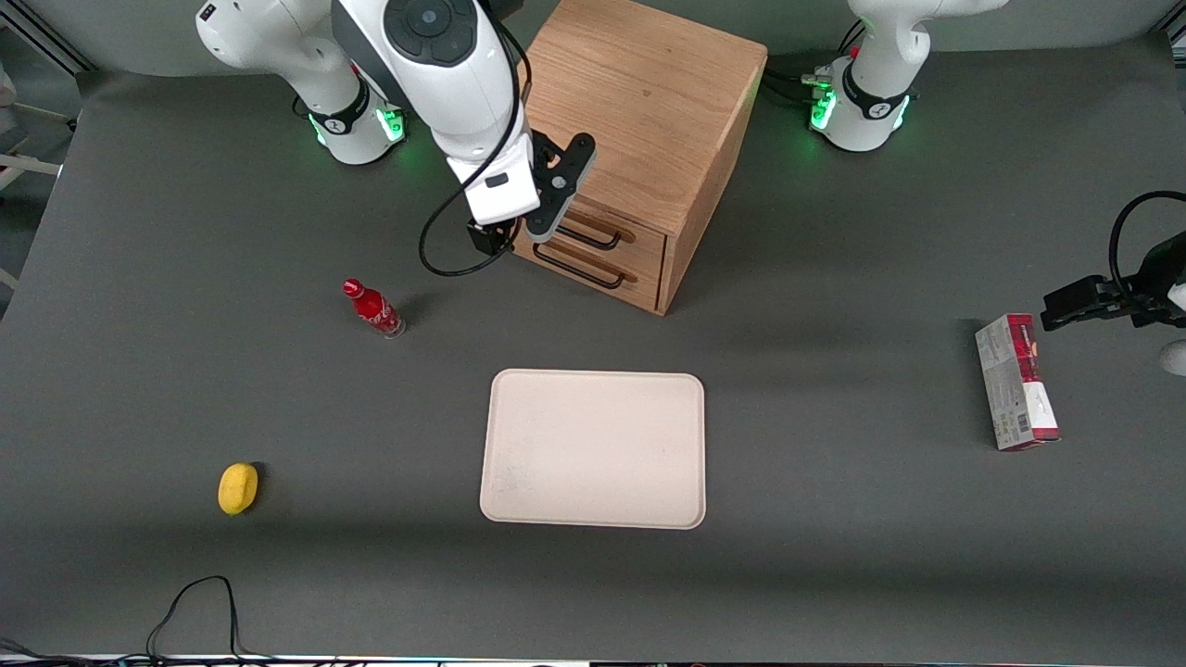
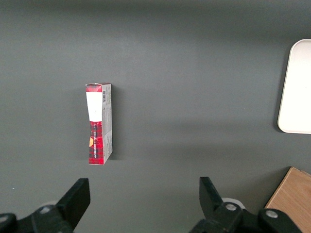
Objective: Open upper drawer
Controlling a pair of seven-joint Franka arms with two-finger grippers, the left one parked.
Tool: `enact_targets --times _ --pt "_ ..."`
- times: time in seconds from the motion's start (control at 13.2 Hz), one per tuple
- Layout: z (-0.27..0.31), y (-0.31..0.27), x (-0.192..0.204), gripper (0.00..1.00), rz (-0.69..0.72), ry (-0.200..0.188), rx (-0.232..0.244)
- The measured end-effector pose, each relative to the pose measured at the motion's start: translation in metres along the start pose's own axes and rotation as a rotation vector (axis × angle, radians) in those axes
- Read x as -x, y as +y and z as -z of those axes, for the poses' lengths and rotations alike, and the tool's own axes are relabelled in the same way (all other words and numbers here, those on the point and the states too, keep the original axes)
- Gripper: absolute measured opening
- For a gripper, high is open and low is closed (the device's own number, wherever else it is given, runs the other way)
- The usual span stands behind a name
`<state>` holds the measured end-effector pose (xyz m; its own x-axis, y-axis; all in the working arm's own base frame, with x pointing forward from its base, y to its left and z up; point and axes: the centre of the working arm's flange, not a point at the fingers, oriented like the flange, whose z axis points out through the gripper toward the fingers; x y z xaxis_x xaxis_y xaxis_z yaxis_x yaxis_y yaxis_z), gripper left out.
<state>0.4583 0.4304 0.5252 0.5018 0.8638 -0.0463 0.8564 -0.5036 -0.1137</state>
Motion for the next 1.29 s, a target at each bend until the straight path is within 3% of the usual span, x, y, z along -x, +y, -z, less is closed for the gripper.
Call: enact_targets --times 0.38,0.68,1.29 --pt "-0.008 -0.009 -0.006 1.0 -0.002 -0.012 0.0" --pt "-0.009 -0.014 -0.009 1.0 0.031 0.011 -0.053" --pt "-0.048 -0.004 -0.012 1.0 0.02 0.014 -0.05"
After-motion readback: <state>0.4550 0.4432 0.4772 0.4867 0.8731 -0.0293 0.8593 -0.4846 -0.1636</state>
